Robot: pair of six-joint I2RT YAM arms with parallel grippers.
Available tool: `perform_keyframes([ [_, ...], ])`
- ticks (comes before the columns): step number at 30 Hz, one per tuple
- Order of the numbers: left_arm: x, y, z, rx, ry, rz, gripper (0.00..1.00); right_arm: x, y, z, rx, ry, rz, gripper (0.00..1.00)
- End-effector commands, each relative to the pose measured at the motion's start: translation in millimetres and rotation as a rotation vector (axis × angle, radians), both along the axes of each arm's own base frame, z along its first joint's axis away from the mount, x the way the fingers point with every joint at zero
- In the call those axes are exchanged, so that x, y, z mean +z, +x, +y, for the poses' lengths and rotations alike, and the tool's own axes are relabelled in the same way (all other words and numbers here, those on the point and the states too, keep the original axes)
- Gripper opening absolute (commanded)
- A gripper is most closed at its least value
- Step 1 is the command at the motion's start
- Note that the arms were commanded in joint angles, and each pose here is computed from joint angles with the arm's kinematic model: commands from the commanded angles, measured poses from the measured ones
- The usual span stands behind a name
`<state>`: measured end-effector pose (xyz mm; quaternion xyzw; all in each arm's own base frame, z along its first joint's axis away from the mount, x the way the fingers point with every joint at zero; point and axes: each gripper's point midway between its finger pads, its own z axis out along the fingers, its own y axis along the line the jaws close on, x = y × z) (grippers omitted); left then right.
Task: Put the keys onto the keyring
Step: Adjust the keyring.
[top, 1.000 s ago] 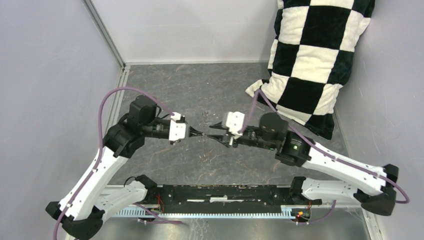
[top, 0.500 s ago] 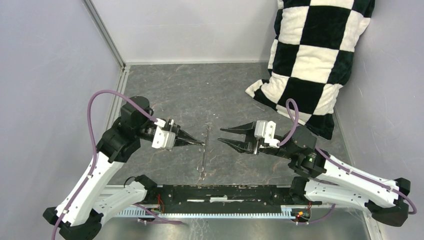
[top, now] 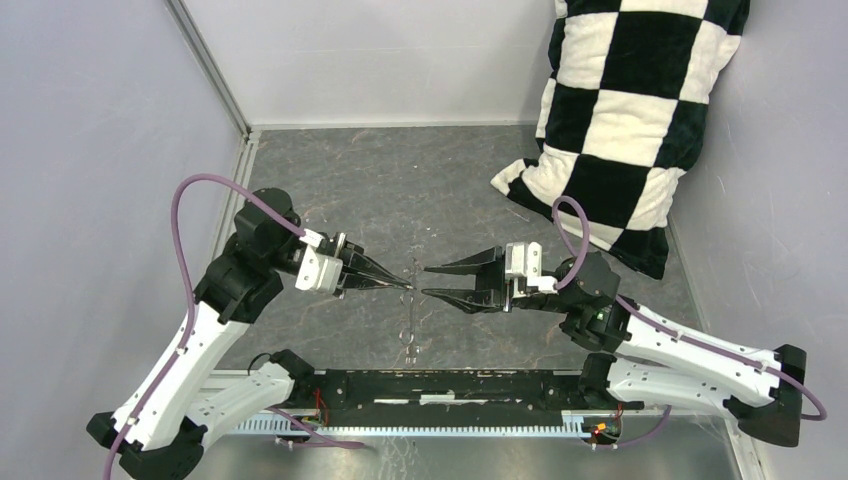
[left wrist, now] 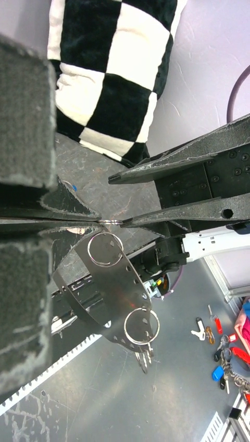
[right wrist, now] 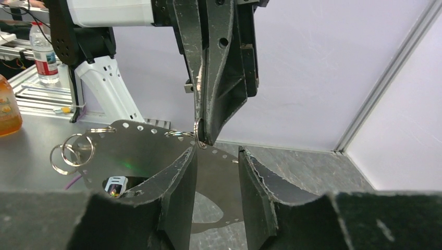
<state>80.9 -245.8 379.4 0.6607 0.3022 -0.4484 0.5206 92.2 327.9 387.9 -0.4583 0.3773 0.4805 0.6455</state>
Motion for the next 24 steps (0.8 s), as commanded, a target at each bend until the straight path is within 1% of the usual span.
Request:
perform_keyframes([
  [1, 15.3, -6.5, -1.0, -0.034, -0.034, 0.008, 0.02, 17.8, -9.9, 0.3, 0.051, 0.085, -0.016, 0.41],
  [8, 19.1, -5.1, -2.1, -0.033, -0.044, 0.011, 0.02, 15.9, -9.5, 4.5, 0.061, 0.078, -0.006, 0.37],
  [16, 17.5, -3.2, -3.2, -0.031, -0.040, 0.015, 0.02, 14.6, 0.9, 7.6, 0.015, 0.076, 0.021, 0.24],
  [24, 15.4, 0.2, -4.7, -0.020, -0.035, 0.022, 0.02, 17.7, 0.1, 11.2, 0.029, 0.083, 0.011, 0.24],
])
